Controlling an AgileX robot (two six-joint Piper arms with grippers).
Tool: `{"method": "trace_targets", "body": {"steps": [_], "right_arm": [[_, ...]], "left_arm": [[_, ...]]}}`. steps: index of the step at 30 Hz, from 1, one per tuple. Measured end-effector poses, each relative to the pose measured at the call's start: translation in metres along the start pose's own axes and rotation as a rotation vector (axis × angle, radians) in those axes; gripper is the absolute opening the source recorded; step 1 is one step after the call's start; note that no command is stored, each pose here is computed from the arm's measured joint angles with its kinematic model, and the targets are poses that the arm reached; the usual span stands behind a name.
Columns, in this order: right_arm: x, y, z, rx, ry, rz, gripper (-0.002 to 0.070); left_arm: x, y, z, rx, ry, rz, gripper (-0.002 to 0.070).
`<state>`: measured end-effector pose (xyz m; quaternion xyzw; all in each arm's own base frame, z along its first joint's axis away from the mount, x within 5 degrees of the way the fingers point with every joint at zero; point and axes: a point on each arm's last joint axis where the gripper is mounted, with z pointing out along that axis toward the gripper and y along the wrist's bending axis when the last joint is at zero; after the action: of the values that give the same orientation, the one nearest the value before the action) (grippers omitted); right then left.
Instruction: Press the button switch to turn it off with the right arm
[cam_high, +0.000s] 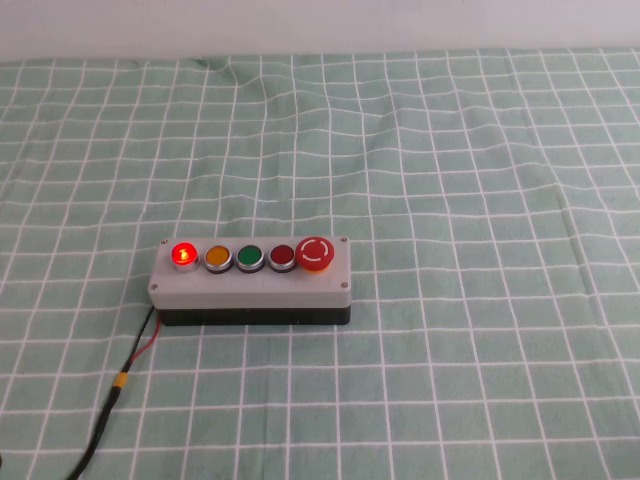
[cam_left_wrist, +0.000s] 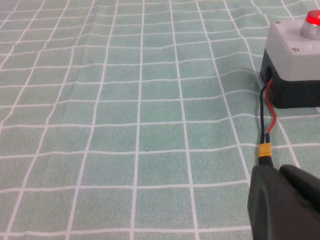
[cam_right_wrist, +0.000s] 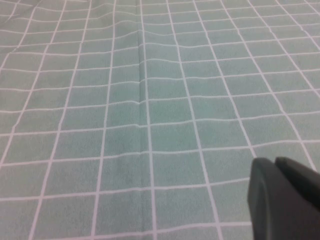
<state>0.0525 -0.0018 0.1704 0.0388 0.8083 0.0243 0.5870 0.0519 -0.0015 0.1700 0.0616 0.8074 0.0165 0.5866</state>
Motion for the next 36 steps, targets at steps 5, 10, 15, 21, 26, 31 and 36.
{"method": "trace_targets", "body": {"steps": [5,10,15,21,26,31,36], "right_arm": [[0.0000,0.0000,0.0000,0.000,0.000,0.000,-0.0017],[0.0000,0.0000,0.0000,0.000,0.000,0.000,-0.0016],[0.0000,0.0000,0.0000,0.000,0.000,0.000,-0.0016],[0.0000,0.0000,0.0000,0.000,0.000,0.000,-0.0016],[-0.0013,0.0003,0.0000,-0.003,-0.014,0.000,-0.0016],[-0.0017,0.0003,0.0000,-0.004,-0.018,0.000,-0.0016],[-0.0059,0.0012,-0.0002,-0.013,-0.065,0.000,-0.0017]], "left_arm": [[0.0000,0.0000,0.0000,0.000,0.000,0.000,-0.0003],[0.0000,0.0000,0.0000,0.000,0.000,0.000,-0.0003],[0.0000,0.0000,0.0000,0.000,0.000,0.000,-0.0003],[0.0000,0.0000,0.0000,0.000,0.000,0.000,-0.0003],[0.0000,0.0000,0.0000,0.000,0.000,0.000,-0.0003],[0.0000,0.0000,0.0000,0.000,0.000,0.000,-0.0003],[0.0000,0.0000,0.0000,0.000,0.000,0.000,-0.0003]]}}
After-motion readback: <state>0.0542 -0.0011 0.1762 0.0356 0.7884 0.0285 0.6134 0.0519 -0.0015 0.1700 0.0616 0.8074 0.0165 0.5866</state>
